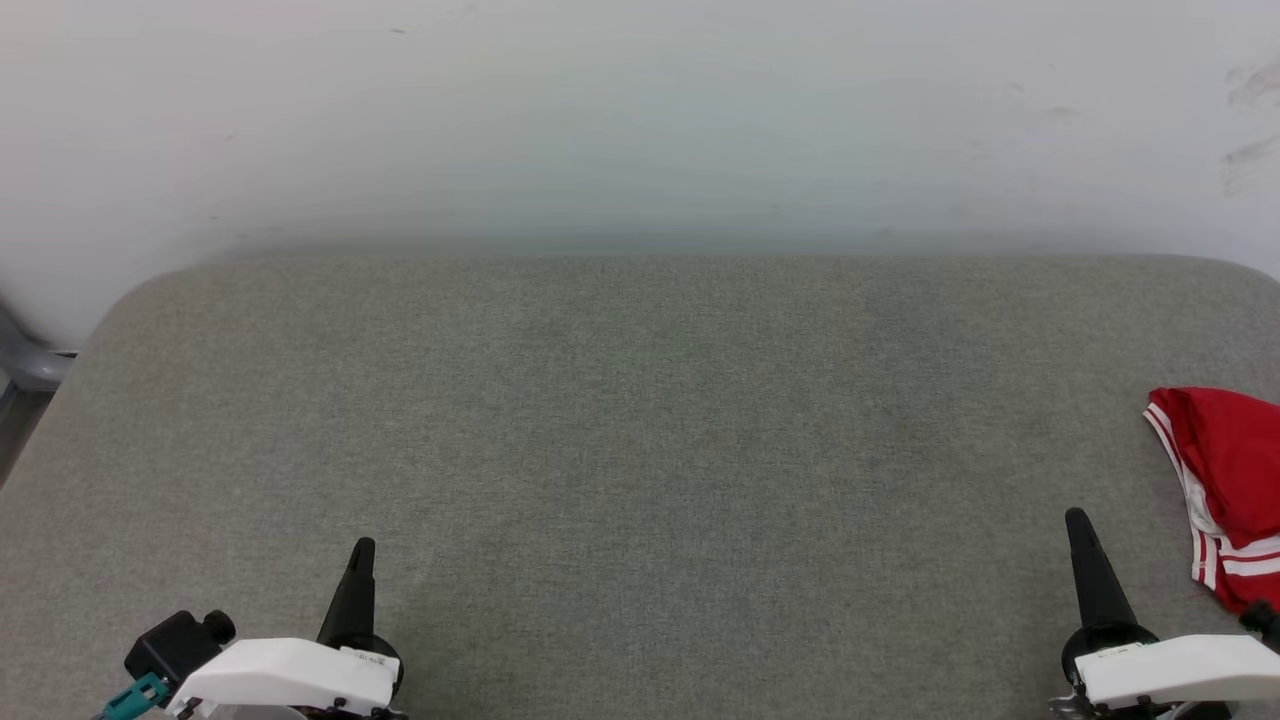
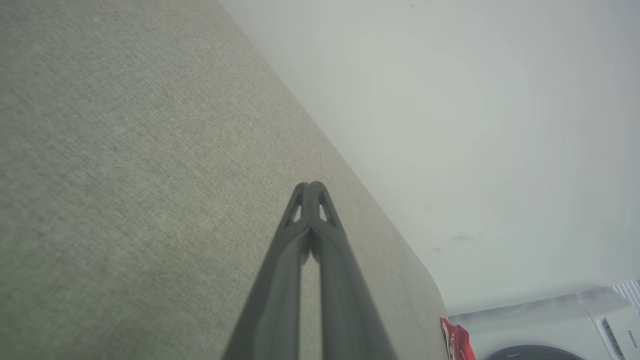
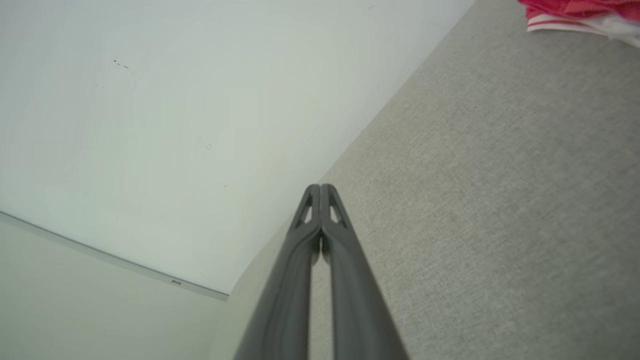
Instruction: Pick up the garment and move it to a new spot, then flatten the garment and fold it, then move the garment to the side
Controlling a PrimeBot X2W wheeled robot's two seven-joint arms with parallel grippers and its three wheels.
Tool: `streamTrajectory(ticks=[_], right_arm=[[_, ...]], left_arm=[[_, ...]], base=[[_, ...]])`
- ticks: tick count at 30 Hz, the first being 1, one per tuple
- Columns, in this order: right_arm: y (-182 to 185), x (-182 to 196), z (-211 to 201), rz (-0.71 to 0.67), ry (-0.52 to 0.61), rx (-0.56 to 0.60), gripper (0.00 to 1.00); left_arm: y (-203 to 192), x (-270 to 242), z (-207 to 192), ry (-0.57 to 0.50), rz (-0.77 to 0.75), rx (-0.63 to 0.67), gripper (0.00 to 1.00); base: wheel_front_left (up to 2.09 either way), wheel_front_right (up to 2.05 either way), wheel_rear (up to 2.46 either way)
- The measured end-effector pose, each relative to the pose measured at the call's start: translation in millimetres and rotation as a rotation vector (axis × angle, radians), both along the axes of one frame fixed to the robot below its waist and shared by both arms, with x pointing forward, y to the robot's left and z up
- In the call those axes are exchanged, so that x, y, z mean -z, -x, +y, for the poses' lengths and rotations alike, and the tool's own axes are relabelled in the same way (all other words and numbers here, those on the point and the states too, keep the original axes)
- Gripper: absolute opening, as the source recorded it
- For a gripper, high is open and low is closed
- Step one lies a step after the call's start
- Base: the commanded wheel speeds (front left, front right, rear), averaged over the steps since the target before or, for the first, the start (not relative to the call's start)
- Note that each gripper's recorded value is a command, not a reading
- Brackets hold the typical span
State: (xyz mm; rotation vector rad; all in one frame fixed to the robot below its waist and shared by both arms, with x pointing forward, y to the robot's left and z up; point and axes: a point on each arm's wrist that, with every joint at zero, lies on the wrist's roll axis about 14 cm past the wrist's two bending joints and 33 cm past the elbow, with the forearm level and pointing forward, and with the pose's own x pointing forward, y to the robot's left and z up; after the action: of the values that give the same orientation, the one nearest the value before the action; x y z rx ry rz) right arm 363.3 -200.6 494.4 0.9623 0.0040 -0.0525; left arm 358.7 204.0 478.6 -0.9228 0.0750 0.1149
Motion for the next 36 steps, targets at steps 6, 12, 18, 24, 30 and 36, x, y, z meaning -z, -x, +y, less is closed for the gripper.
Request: streamTrajectory(ticks=[6, 12, 18, 24, 30, 36], right_arm=[[-1.8, 1.0, 0.1, 0.005, -0.067, -0.002, 0.00], [-4.0, 1.3, -0.1, 0.007, -0.131, -0.002, 0.00], [-7.9, -1.3, 0.5, 0.001, -0.191, -0.006, 0.00], [-10.9, -1.9, 0.8, 0.000, -0.275, -0.010, 0.00], [-12.2, -2.1, 0.7, -0.001, -0.320, -0.010, 0.00], [-14.9, -3.6, 1.0, -0.006, -0.379, -0.015, 0.00]], left_arm=[[-2.8, -1.2, -0.4, 0.071, -0.006, 0.000, 0.00], [-5.8, -3.5, -0.6, 0.138, -0.016, 0.000, 0.00], [-8.2, -4.7, -0.1, 0.203, -0.022, -0.003, 0.00], [-12.2, -7.9, -1.5, 0.295, -0.037, 0.002, 0.00], [-14.1, -9.7, -2.3, 0.341, -0.046, 0.006, 0.00], [-17.6, -13.3, -2.7, 0.403, -0.062, 0.010, 0.00]], base=[[0.00, 0.00, 0.00], [0.00, 0.00, 0.00], [0.00, 0.00, 0.00], [0.00, 0.00, 0.00], [0.00, 0.00, 0.00], [0.00, 0.00, 0.00]])
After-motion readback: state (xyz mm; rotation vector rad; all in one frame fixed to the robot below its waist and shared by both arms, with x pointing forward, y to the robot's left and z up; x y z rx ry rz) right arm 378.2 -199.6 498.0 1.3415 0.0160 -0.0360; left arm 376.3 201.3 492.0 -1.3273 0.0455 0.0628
